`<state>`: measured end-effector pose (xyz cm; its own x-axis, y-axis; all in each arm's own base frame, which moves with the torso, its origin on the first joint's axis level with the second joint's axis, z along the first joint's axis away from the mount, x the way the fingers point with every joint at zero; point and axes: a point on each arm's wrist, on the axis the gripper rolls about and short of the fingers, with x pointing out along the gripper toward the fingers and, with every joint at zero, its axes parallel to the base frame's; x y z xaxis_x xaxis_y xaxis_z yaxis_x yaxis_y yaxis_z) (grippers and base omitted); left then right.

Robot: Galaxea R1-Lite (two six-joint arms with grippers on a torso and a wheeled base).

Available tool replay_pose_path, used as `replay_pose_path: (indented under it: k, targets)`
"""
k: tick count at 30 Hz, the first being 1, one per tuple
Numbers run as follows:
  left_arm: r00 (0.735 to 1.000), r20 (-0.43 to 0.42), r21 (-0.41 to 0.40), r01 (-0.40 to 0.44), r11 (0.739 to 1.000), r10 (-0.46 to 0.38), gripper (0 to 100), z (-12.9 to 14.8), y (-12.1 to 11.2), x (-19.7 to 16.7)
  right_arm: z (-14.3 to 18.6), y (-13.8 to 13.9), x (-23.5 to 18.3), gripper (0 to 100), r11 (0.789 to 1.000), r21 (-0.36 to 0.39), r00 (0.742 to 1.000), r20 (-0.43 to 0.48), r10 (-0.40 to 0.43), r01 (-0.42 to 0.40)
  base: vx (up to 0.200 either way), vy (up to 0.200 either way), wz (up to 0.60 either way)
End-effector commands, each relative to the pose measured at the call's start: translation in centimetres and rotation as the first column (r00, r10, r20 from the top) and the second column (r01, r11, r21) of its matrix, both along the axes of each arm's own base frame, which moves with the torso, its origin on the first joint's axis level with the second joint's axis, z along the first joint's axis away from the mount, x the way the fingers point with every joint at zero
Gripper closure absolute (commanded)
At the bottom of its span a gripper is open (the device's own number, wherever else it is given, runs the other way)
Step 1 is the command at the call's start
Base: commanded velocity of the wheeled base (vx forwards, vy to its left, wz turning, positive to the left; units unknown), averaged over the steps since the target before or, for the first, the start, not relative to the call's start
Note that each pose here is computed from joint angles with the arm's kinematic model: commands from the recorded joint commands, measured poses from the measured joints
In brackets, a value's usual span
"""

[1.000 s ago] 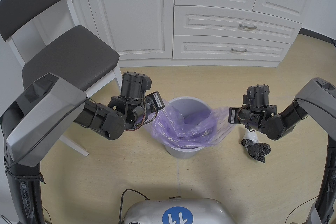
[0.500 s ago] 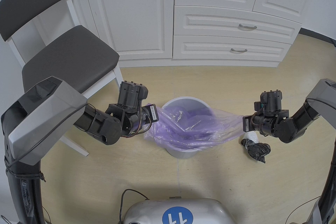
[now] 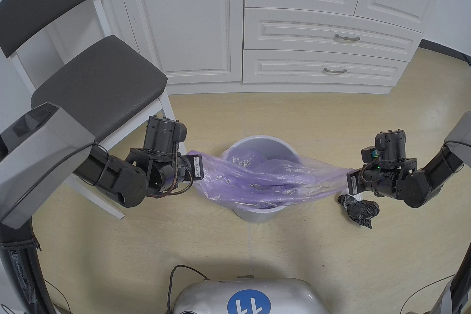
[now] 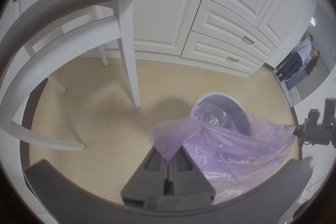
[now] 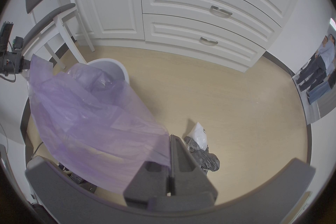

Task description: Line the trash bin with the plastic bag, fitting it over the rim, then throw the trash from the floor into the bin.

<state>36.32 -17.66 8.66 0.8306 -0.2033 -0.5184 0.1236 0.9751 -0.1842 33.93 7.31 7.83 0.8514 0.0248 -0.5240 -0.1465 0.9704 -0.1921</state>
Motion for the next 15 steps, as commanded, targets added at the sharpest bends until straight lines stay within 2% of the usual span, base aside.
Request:
replay_pose_path:
  k: [1, 7, 15]
  targets:
    - [1.000, 0.028, -0.004, -0.002, 1.000, 0.002, 100, 1.5, 0.6, -0.6, 1.1, -0.1, -0.8, 100, 1.000, 0.002, 1.000, 0.007, 0.003, -0.003, 0.000, 0.000, 0.00]
    - [0.999, 0.021, 0.052, 0.025, 0.998, -0.026, 100, 1.5, 1.6, -1.5, 1.3, -0.3, -1.3, 100, 1.000, -0.024, 1.000, -0.021, 0.015, -0.016, 0.000, 0.000, 0.00]
    - [0.997, 0.010, 0.050, 0.078, 0.996, -0.079, 100, 2.3, 2.5, -2.5, 1.0, -0.4, -1.7, 100, 0.998, -0.056, 0.999, -0.042, 0.031, -0.034, 0.000, 0.000, 0.00]
